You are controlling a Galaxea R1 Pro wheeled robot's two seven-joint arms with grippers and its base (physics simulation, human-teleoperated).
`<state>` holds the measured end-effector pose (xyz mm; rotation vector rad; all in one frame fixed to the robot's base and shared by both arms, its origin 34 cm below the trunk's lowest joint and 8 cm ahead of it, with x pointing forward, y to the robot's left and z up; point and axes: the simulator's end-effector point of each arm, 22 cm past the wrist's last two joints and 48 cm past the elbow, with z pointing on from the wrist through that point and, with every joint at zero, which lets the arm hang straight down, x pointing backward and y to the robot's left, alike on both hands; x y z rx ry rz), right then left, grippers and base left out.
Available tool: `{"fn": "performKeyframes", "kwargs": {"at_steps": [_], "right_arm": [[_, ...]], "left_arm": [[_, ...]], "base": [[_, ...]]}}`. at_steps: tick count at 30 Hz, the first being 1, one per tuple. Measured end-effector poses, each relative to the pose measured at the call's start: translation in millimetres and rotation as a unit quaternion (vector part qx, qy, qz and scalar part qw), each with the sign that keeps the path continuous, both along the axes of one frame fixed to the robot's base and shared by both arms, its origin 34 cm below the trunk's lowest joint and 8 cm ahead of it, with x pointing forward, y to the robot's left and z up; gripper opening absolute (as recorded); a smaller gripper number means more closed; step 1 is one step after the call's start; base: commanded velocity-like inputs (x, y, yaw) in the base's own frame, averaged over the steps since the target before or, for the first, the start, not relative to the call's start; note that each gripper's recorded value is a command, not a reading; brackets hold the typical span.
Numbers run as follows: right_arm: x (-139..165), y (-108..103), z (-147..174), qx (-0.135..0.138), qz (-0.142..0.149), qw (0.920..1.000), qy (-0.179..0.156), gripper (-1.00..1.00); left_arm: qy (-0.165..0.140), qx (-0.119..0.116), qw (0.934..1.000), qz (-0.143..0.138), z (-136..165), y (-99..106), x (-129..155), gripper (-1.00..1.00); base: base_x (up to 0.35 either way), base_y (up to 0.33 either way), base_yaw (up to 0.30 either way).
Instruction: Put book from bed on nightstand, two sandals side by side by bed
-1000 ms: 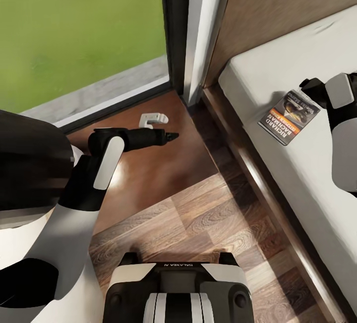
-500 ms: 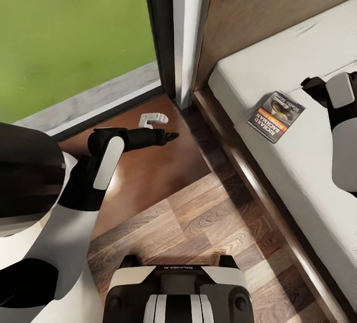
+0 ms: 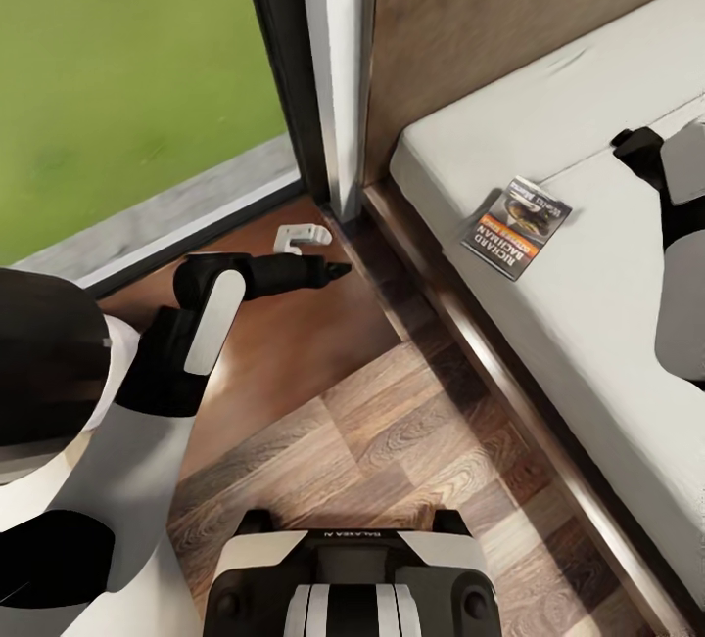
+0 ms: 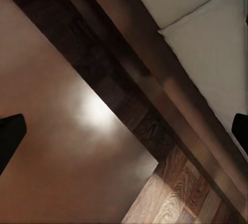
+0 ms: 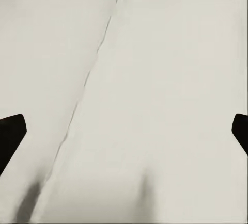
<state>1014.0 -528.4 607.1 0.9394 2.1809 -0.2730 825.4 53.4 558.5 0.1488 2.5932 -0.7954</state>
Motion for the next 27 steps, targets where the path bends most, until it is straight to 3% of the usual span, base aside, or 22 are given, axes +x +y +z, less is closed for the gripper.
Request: {"fn": "performKeyframes", "kwargs": {"at_steps": [2,3,4,9,15,22,23,27], "right_arm": [[7,3,15,-0.012,0.014,0.9998,-0.006,1.00],[14,10,30,-0.034,0.040,0.9986,-0.003,1.00],[16,11,35,-0.041,0.046,0.9981,-0.003,1.00],[13,24,66,-0.084,0.091,0.9923,0.004,1.00],[6,41,90,-0.094,0.120,0.9882,0.003,1.00],[-9,57,95,-0.096,0.143,0.9851,0.008,1.00],[-17,73,92,-0.103,0.167,0.9805,0.013,1.00],[-27,93,94,-0.115,0.196,0.9736,0.018,1.00]], "left_arm": [[-0.001,0.001,1.0000,0.000,2,0,1,1.00],[-0.002,0.002,1.0000,0.001,2,1,1,1.00],[-0.003,0.003,1.0000,0.001,3,1,1,1.00],[-0.007,0.003,1.0000,0.000,9,0,3,1.00],[-0.012,0.003,0.9999,0.000,15,0,5,1.00],[-0.012,0.004,0.9999,-0.001,19,0,4,1.00],[-0.013,0.003,0.9999,0.000,20,0,3,1.00],[-0.015,0.003,0.9999,-0.001,24,0,4,1.00]], "base": [[0.000,0.000,-0.118],[0.000,0.000,-0.117],[0.000,0.000,-0.117],[0.000,0.000,-0.115],[0.000,0.000,-0.106],[0.000,0.000,-0.098],[0.000,0.000,-0.097],[0.000,0.000,-0.094]]}}
